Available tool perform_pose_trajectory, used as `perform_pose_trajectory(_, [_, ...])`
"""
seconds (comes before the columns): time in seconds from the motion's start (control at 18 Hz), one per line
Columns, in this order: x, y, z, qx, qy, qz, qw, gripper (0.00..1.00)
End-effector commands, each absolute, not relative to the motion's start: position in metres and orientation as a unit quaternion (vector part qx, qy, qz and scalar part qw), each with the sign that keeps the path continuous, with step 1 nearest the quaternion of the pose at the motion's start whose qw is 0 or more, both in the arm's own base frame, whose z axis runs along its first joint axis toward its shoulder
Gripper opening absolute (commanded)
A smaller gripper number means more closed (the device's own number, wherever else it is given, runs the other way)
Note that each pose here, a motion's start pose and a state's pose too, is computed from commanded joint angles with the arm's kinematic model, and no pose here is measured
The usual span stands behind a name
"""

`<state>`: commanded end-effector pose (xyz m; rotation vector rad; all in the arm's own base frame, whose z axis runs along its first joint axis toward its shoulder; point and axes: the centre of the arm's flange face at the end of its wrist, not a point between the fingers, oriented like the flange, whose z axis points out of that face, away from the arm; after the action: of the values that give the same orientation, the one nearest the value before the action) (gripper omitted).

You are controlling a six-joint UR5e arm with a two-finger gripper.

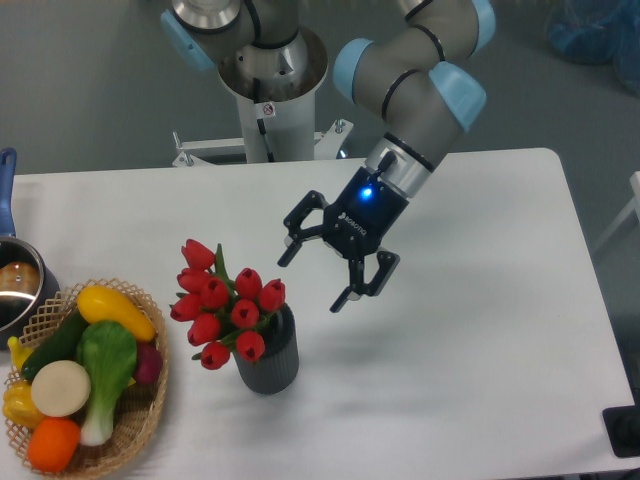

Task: Pick up the flowers from the vase
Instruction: 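Move the open gripper down toward the red tulip stems in the vase, then position the gripper around the tulip stems just below the blooms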

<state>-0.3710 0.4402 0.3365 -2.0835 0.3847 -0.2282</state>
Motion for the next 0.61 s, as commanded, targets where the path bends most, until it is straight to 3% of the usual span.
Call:
perform_pose_trajectory(0.33, [-0.358, 0.459, 0.317, -0.843, 0.184, -0.113, 0.492, 1.0])
perform_pose_trajectory(0.61, [-0.356, 0.461, 0.311, -0.809, 0.172, -0.147, 0.543, 1.0])
